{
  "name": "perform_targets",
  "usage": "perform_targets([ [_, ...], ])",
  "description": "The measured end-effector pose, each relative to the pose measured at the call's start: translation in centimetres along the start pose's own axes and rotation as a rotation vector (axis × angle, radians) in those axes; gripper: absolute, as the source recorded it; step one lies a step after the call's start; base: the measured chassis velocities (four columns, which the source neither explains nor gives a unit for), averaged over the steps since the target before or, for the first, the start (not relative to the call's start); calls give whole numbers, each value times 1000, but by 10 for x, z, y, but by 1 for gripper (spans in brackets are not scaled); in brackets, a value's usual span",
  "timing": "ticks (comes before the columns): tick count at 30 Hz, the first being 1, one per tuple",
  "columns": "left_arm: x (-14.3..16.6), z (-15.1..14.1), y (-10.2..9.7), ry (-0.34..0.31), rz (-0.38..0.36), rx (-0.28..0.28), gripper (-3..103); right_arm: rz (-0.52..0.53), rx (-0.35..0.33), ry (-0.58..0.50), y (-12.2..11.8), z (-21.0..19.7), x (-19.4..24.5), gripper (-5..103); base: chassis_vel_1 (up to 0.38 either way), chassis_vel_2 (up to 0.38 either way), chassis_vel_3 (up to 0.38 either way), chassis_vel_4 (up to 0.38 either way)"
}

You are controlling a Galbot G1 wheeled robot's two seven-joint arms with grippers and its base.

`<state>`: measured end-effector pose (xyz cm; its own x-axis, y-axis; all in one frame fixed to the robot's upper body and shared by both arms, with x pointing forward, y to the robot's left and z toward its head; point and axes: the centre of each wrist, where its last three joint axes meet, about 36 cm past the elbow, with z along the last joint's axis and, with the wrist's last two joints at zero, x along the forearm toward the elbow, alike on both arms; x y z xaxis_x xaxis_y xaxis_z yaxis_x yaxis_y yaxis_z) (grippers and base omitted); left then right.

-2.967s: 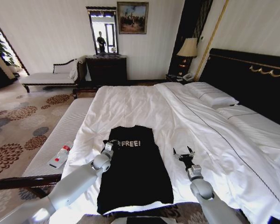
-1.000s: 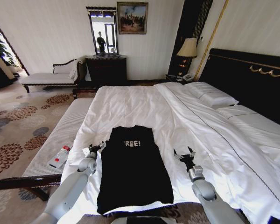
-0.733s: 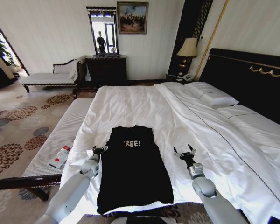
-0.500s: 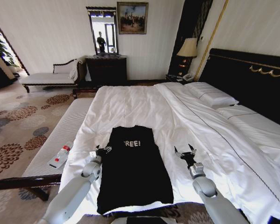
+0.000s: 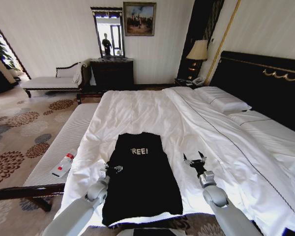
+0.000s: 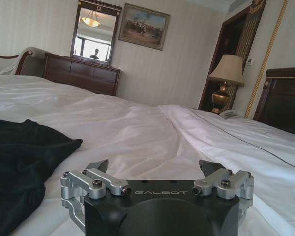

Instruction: Fold the clothes on the bed.

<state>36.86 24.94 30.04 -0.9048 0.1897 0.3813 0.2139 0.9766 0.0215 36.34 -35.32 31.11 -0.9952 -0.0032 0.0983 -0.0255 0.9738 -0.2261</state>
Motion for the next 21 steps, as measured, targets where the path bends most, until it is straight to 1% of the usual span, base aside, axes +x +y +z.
perform_targets([
  [1, 0, 0, 0, 0, 0, 0, 100, 0, 0, 0, 0, 0, 0, 100, 0, 0, 0, 0],
  [2, 8, -2, 1, -10, -5, 3, 100, -2, -6, -2, 3, 0, 0, 100, 0, 0, 0, 0],
  [5, 23, -10, 5, -34, -44, 28, 100, -9, -32, -4, 11, 0, 0, 100, 0, 0, 0, 0],
  [6, 23, -10, 5, -34, -44, 28, 100, -9, -32, -4, 11, 0, 0, 100, 0, 0, 0, 0],
  [7, 28, -14, 8, -45, -62, 41, 100, -12, -46, -4, 15, 0, 0, 100, 0, 0, 0, 0],
  [9, 39, -28, 22, -75, -116, 65, 100, -23, -94, -3, 24, 0, -3, 100, 0, 0, 0, 0],
  [10, 39, -28, 22, -75, -116, 65, 100, -23, -94, -3, 24, 0, -3, 100, 0, 0, 0, 0],
  [11, 42, -32, 26, -82, -130, 69, 100, -25, -105, -3, 27, 0, -4, 100, 0, 0, 0, 0],
  [14, 50, -49, 47, -101, -197, 106, 100, -52, -163, -3, 37, -5, -12, 100, 0, 0, 0, 0],
  [15, 50, -49, 47, -101, -197, 106, 100, -52, -163, -3, 37, -5, -12, 100, 0, 0, 0, 0],
  [17, 55, -53, 63, -109, -245, 123, 100, -71, -209, 7, 46, -14, -14, 100, 0, 0, 0, 0],
  [19, 57, -54, 75, -114, -277, 133, 100, -71, -259, 45, 52, -28, -13, 100, 0, 0, 0, 0],
  [20, 57, -54, 75, -114, -277, 133, 100, -71, -259, 45, 52, -28, -13, 100, 0, 0, 0, 0],
  [21, 59, -55, 79, -109, -290, 129, 100, -60, -277, 77, 54, -36, -11, 100, 0, 0, 0, 0],
])
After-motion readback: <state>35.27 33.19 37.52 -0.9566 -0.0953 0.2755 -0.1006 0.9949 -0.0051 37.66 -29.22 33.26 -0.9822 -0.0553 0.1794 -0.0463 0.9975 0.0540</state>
